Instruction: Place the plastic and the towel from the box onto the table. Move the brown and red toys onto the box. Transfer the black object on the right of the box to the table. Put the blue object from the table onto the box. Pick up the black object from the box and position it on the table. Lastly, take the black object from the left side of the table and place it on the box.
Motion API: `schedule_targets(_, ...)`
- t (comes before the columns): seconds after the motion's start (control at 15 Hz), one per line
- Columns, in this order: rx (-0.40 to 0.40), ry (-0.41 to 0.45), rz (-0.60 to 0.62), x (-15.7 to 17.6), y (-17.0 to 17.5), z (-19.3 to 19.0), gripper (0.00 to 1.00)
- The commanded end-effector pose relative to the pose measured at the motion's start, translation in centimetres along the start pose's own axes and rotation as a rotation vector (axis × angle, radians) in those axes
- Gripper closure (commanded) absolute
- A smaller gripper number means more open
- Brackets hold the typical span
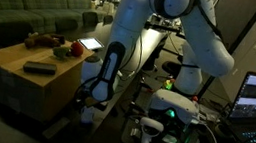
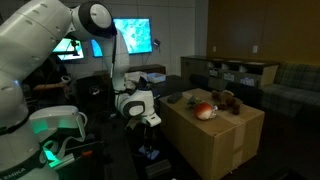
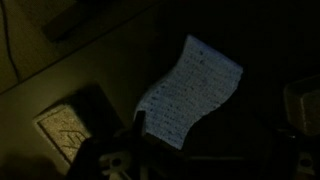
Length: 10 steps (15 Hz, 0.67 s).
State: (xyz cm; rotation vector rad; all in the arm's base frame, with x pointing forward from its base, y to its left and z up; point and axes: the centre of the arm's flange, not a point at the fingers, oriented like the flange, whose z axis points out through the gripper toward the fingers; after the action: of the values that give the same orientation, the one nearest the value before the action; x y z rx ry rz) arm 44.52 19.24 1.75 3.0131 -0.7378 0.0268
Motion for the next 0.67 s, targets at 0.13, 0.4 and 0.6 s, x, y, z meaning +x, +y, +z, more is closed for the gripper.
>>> schedule_targets(0.13,-0.007,-0.023,0.1,-0.4,-1.7,1.1,0.0)
schedule_targets(0.4,-0.035,-0.036,0.155,-0.2,-1.7,2.1,0.0)
schedule_targets(0.6,-0.045,-0.039,0.187,-0.1,-1.7,2.8,0.0)
